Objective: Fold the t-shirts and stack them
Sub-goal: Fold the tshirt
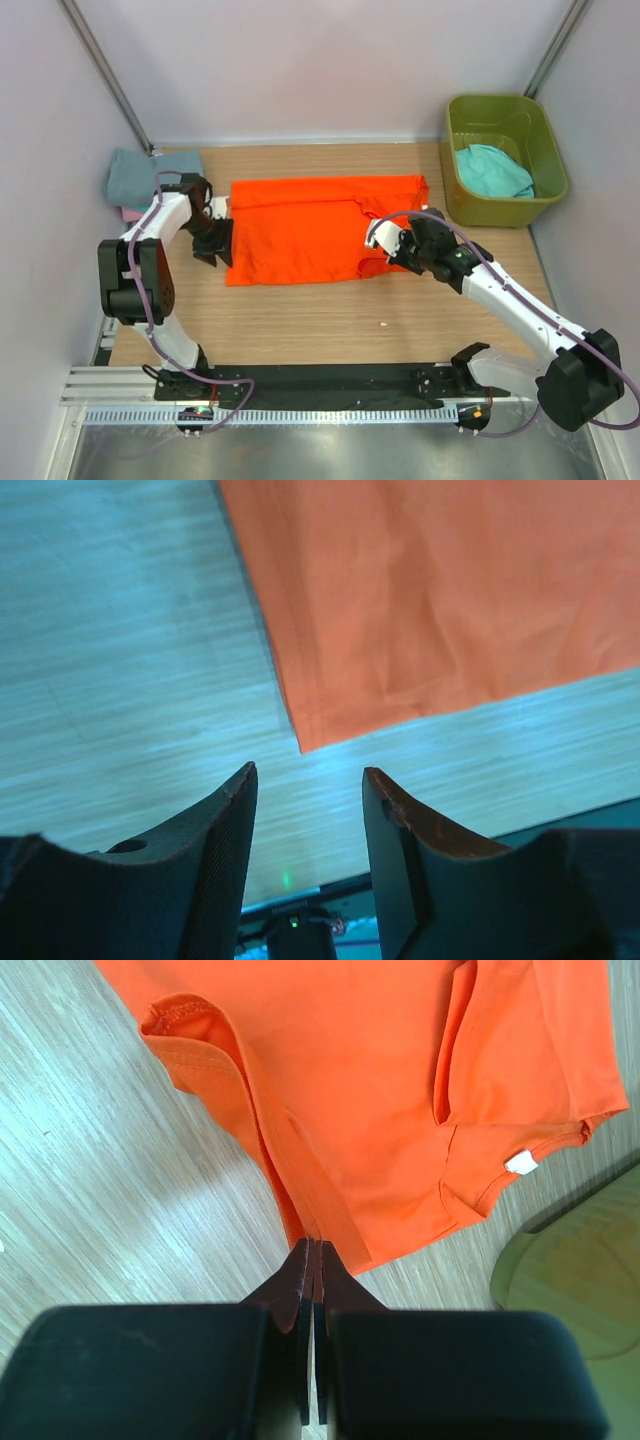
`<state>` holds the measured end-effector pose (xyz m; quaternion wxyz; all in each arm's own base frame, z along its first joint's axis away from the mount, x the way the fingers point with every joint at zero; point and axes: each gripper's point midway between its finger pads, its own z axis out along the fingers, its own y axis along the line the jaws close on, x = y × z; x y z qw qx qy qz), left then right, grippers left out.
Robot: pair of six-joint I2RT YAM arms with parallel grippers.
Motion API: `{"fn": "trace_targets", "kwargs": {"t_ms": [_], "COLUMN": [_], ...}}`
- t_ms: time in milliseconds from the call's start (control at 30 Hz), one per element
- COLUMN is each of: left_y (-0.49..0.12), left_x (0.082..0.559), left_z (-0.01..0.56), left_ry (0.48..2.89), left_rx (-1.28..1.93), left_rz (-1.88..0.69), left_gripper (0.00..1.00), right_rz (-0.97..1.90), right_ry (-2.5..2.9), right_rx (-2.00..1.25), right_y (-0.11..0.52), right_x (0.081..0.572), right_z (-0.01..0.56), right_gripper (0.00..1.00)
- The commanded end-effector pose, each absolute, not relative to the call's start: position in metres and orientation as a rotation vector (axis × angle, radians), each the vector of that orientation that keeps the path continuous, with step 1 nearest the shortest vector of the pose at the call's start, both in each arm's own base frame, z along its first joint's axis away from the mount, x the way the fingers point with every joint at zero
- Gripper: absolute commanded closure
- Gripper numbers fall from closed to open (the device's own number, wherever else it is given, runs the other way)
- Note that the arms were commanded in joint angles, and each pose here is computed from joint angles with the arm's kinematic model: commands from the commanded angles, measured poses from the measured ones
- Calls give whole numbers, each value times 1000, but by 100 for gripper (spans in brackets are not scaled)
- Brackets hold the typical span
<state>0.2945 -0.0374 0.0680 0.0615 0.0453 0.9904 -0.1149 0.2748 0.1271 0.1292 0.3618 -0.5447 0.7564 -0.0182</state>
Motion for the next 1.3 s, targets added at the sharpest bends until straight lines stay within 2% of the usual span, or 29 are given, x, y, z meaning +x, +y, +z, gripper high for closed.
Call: {"fn": "trace_targets", "kwargs": {"t_ms": [0, 633, 767, 1033, 1267], "left_y": [-46, -39, -41, -44, -49], "left_x": [274, 267, 265, 266, 268], "left_z": [69, 26, 23, 17, 23], "left_ry": [3070, 3199, 3214, 3229, 3211], "left_rx": [150, 32, 31, 19, 34], "left_rz": [-430, -475, -499, -531, -579], "left_gripper": [53, 57, 63, 69, 95], "right_rz": [-69, -86, -88, -94, -103], "right_ry": [1903, 1908, 1905, 1912, 1913], "right_rx": [-1337, -1329, -1331, -1333, -1316], "right_y": [129, 123, 124, 122, 119], "right_x": [283, 278, 279, 278, 277], "right_z": [154, 148, 147, 143, 141], "right_gripper": [99, 99, 99, 99, 99]}}
